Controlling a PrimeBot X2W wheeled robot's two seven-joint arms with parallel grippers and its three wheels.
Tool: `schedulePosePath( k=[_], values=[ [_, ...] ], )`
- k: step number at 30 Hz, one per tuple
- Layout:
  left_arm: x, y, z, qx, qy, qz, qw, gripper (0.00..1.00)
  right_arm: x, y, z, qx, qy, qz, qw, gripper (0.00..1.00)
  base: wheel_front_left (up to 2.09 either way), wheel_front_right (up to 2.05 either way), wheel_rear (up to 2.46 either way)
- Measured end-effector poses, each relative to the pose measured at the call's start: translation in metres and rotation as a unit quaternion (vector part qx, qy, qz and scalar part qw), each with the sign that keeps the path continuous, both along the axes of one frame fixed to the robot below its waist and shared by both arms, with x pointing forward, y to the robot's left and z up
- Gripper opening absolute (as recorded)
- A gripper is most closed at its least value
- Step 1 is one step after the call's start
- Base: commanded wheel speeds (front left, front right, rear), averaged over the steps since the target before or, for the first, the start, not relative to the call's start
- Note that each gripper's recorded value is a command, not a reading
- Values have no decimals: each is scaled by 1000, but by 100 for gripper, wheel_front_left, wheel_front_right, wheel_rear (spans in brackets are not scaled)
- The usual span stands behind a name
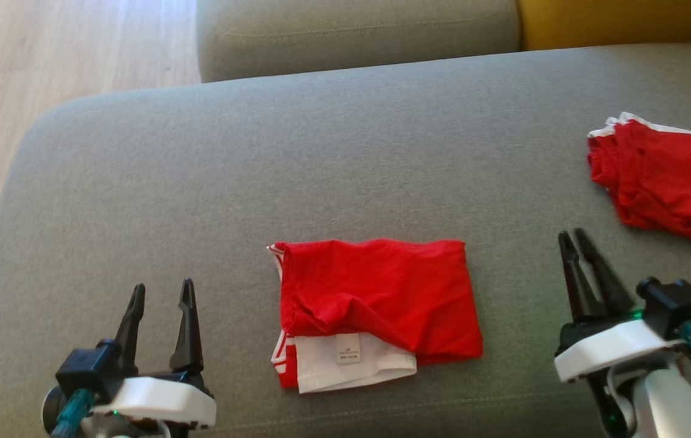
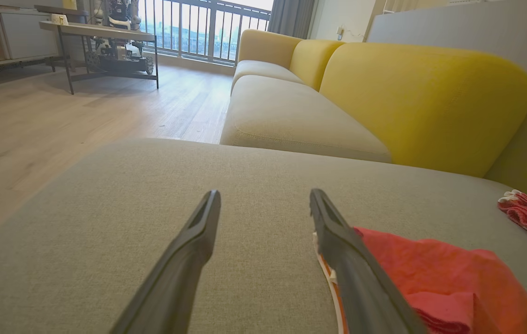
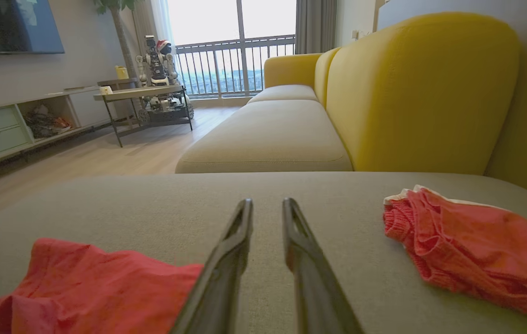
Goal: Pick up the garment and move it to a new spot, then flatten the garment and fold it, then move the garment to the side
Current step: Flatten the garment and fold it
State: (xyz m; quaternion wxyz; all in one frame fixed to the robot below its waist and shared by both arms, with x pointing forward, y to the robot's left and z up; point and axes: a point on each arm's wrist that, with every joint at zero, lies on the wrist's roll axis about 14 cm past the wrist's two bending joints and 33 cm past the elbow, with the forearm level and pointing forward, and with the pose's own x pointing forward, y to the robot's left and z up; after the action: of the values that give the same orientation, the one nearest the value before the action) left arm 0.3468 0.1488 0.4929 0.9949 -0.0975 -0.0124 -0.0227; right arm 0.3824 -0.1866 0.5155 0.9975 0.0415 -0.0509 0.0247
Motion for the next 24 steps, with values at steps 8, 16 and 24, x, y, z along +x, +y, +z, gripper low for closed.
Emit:
schedulePosePath(
  k=[8,16,24],
  values=[
    [-4,12,-10,-10,16,21,1000,100,16,68,-13,10,20,101,995,0,0,0,0],
    [-5,30,-13,-7,23,50,998,100,30,144,-50,7,82,215,973,0,0,0,0],
    [-20,48,-20,-4,37,83,996,100,16,193,-100,-12,167,293,941,0,0,0,0]
  ],
)
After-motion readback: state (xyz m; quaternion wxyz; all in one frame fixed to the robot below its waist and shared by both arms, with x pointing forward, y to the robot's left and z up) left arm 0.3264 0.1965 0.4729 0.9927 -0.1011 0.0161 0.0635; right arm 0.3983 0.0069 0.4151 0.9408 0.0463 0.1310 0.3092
